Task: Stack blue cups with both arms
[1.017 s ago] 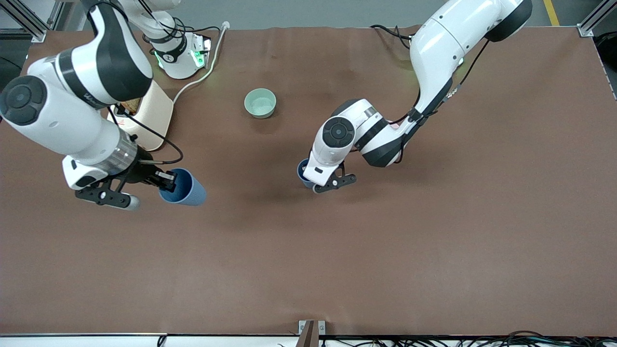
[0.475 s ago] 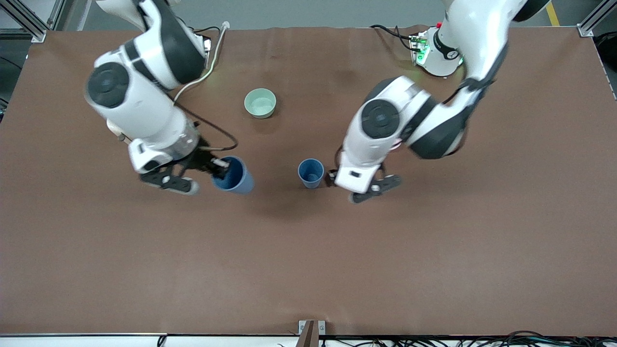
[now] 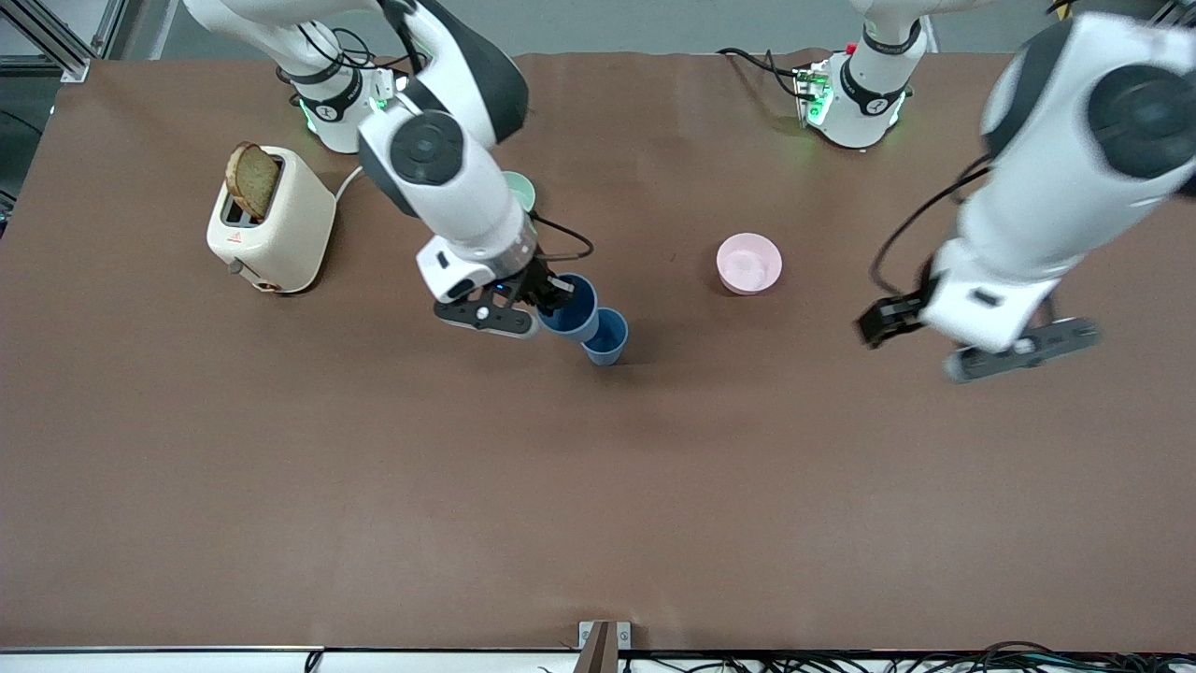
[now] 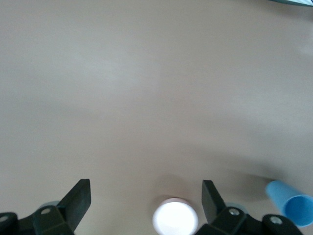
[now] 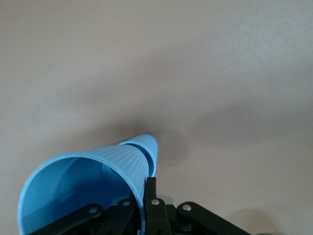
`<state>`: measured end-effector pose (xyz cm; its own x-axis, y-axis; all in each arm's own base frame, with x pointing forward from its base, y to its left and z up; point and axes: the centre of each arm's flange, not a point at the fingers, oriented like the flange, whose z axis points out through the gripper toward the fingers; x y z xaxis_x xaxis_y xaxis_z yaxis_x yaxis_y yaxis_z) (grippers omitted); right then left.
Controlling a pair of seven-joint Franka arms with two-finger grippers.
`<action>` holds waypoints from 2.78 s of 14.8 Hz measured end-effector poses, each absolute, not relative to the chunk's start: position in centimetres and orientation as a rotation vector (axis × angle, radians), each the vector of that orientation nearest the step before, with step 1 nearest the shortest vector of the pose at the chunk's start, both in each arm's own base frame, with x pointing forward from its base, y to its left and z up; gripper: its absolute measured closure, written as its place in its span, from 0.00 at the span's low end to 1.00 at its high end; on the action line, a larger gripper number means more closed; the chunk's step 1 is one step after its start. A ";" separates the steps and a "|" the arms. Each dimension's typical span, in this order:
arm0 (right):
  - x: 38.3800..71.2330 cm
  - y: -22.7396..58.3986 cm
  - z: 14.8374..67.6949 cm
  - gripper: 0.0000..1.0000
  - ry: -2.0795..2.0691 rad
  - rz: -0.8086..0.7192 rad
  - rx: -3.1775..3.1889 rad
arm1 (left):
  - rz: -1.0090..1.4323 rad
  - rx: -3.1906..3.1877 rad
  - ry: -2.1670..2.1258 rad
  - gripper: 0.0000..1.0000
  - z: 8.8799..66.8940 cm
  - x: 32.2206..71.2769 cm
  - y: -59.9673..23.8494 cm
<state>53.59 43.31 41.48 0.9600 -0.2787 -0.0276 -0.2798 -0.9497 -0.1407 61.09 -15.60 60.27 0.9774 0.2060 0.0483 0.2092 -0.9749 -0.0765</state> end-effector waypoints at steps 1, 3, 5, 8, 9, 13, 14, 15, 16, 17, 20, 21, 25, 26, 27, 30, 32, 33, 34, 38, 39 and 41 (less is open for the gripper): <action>53.4 43.9 39.9 0.95 0.426 0.018 -2.987 | -0.075 -3.034 -0.268 0.00 62.0 60.4 -13.8; 53.1 44.9 37.7 0.95 0.412 0.030 -2.997 | -0.100 -3.012 -0.177 0.00 65.4 58.5 -11.3; 53.1 45.5 36.9 0.95 0.403 0.022 -2.986 | -0.127 -3.007 -0.125 0.00 68.0 56.7 -10.7; 52.7 46.1 36.5 0.95 0.389 0.030 -2.989 | -0.121 -3.017 -0.102 0.00 69.2 55.2 -10.6; 52.5 46.3 36.3 0.95 0.385 0.034 -2.991 | -0.108 -3.038 -0.105 0.00 69.2 55.2 -10.3; 52.0 46.8 35.5 0.95 0.372 0.053 -3.002 | -0.050 -3.061 -0.079 0.00 68.1 54.9 -9.1; 51.8 47.0 35.4 0.95 0.366 0.056 -3.004 | -0.038 -3.062 -0.043 0.00 67.9 54.5 -8.9; 51.7 47.1 35.4 0.95 0.362 0.057 -3.004 | -0.027 -3.066 -0.015 0.00 67.9 54.1 -8.7; 51.6 47.2 35.3 0.95 0.360 0.057 -3.004 | -0.016 -3.070 0.001 0.00 67.8 53.6 -8.4; 51.7 47.2 35.4 0.95 0.361 0.055 -3.004 | -0.004 -3.074 0.010 0.00 67.6 53.0 -8.1; 51.8 47.1 35.3 0.95 0.359 0.050 -3.007 | 0.022 -3.104 0.026 0.00 67.2 51.7 -6.9; 51.8 47.1 35.1 0.95 0.354 0.045 -3.013 | 0.026 -3.107 0.031 0.00 67.0 51.4 -6.6; 51.8 47.1 34.6 0.95 0.349 0.043 -3.021 | 0.024 -3.106 0.051 0.00 66.5 51.1 -6.8; 51.9 47.1 34.5 0.95 0.348 0.041 -3.020 | 0.023 -3.106 0.055 0.00 66.5 51.1 -6.9; 51.9 47.2 34.4 0.95 0.347 0.037 -3.017 | 0.021 -3.106 0.058 0.00 66.5 51.1 -7.0; 51.9 47.3 33.5 0.95 0.339 0.039 -3.021 | 0.014 -3.106 0.061 0.00 66.6 51.2 -7.1; 51.9 47.4 33.2 0.95 0.336 0.041 -3.025 | 0.012 -3.106 0.063 0.00 66.6 51.2 -7.2; 51.9 47.4 33.2 0.95 0.335 0.041 -3.025 | 0.012 -3.106 0.070 0.00 66.6 51.1 -7.4; 51.8 47.4 33.1 0.95 0.334 0.041 -3.026 | 0.011 -3.106 0.079 0.00 66.6 51.1 -7.8; 51.2 48.1 32.3 0.94 0.315 0.059 -3.034 | 0.010 -3.103 0.109 0.00 66.6 50.9 -9.0; 51.0 48.3 32.0 0.93 0.310 0.064 -3.035 | 0.010 -3.103 0.110 0.00 66.6 50.9 -9.1; 50.8 48.6 31.7 0.93 0.306 0.069 -3.037 | 0.010 -3.103 0.103 0.00 66.6 50.9 -8.9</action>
